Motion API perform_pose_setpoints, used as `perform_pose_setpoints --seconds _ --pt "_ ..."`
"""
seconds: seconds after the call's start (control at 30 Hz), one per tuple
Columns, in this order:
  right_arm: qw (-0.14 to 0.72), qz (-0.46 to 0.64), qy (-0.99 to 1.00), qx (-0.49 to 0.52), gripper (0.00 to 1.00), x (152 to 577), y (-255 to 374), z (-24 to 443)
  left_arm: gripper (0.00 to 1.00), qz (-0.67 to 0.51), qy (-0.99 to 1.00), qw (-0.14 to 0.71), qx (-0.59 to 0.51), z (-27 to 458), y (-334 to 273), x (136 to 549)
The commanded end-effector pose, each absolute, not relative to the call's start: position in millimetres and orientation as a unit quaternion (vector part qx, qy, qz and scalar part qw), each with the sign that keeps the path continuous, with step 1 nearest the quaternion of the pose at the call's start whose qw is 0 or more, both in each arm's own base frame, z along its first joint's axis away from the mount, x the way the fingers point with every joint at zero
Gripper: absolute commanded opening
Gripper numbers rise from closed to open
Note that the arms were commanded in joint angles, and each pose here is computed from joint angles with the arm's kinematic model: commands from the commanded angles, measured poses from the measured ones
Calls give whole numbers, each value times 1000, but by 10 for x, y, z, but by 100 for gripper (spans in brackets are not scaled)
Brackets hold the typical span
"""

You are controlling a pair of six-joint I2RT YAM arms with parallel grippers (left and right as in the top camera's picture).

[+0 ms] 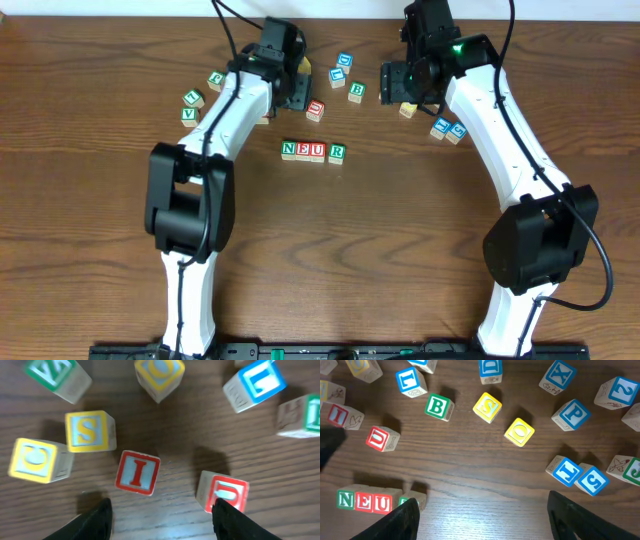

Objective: Spell out NEURIPS
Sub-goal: 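Move the left gripper over the red I block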

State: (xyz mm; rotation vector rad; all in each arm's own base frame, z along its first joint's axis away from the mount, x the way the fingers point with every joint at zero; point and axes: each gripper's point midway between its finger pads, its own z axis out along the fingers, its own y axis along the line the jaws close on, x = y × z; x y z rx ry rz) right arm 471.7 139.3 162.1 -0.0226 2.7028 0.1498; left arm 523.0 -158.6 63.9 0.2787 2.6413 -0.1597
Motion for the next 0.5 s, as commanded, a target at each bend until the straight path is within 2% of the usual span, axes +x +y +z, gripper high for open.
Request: perform_pose_setpoints --seconds 0.0,0.47 --pt "219 45 975 -16 77 4751 1378 1620 63 -44 961 242 123 556 -1571 5315" --pt "211 32 977 -14 77 4713 1327 1598 63 -32 960 245 132 207 -1569 5432"
